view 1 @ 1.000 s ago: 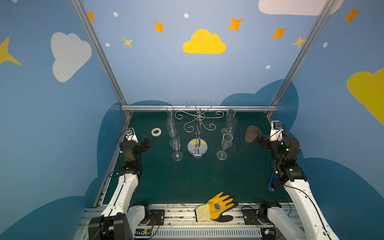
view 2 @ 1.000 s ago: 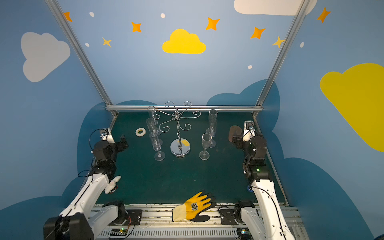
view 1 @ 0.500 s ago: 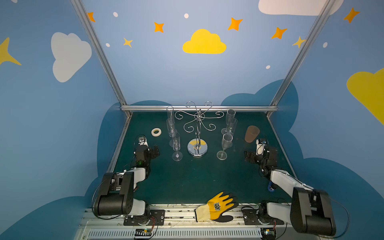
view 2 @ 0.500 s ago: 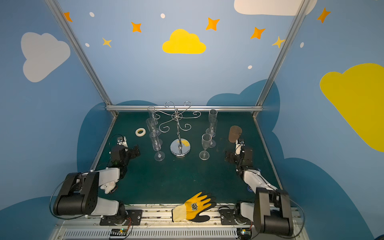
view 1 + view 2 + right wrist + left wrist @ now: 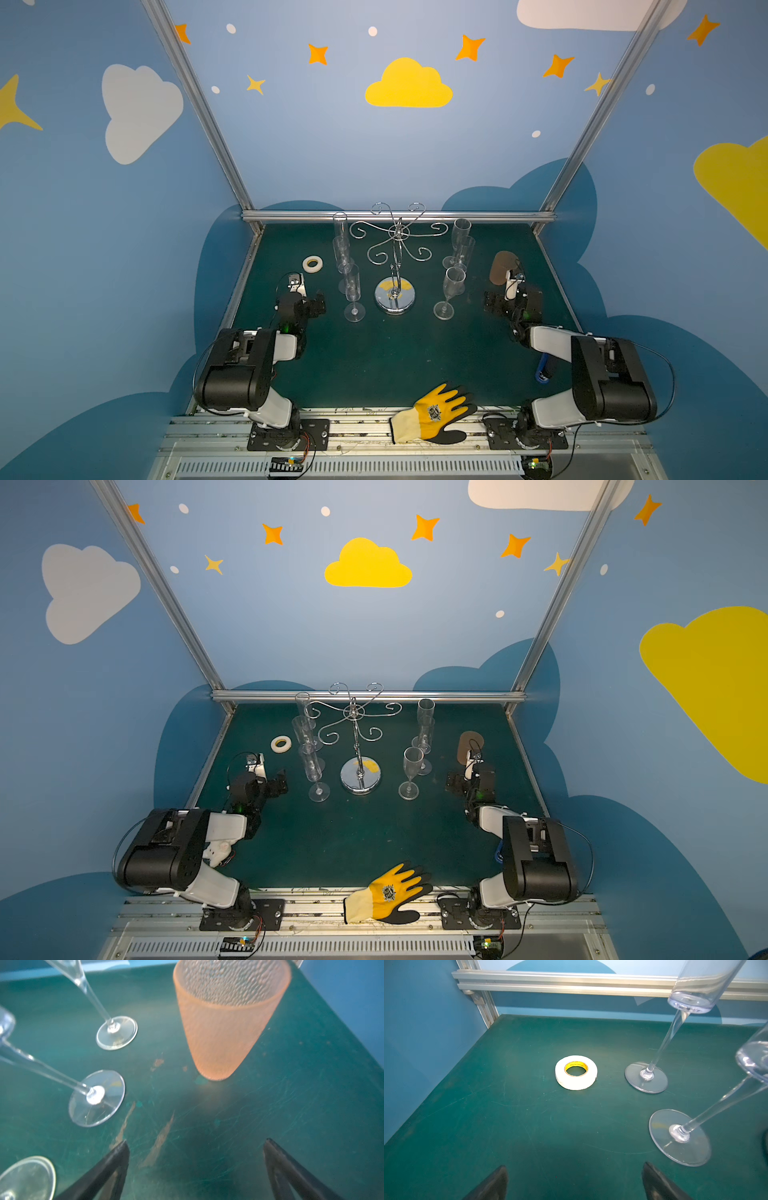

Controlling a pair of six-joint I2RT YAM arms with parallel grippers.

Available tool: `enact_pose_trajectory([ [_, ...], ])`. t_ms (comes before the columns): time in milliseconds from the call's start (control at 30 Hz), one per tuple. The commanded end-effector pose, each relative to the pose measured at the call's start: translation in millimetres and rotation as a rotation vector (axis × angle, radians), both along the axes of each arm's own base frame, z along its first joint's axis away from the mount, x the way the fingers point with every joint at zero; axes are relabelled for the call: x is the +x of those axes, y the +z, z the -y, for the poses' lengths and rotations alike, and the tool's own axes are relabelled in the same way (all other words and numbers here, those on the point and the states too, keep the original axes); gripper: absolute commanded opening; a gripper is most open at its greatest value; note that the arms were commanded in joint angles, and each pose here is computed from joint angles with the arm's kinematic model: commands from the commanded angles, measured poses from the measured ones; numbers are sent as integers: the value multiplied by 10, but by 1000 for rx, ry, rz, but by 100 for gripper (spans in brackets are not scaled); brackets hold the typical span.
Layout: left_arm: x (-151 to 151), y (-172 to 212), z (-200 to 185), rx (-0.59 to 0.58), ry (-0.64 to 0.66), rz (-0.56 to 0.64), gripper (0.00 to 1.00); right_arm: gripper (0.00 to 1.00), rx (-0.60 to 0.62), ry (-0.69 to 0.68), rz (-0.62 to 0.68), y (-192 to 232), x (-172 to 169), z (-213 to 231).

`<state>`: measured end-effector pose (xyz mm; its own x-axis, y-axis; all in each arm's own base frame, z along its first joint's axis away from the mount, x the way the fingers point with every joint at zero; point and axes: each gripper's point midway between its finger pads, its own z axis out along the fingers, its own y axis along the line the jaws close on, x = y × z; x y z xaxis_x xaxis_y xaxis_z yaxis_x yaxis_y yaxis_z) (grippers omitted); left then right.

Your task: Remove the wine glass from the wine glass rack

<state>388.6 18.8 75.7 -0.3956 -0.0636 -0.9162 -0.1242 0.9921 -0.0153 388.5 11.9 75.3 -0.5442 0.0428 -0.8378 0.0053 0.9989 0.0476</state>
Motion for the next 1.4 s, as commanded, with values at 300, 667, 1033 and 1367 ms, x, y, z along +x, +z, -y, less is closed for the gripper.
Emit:
enact_pose_trajectory([
  [300,31,78,6,6,-4,9,99,99,4,-33,8,88,31,24],
  [667,29,78,4,6,-3,8,99,99,6,-32,9,94,34,22],
  [1033,28,78,4,6,-3,8,99,99,5,-33,11,99,38,26],
  [1367,28,73,4,6,-3,7,99,99,15,-28,2,86,47,25],
])
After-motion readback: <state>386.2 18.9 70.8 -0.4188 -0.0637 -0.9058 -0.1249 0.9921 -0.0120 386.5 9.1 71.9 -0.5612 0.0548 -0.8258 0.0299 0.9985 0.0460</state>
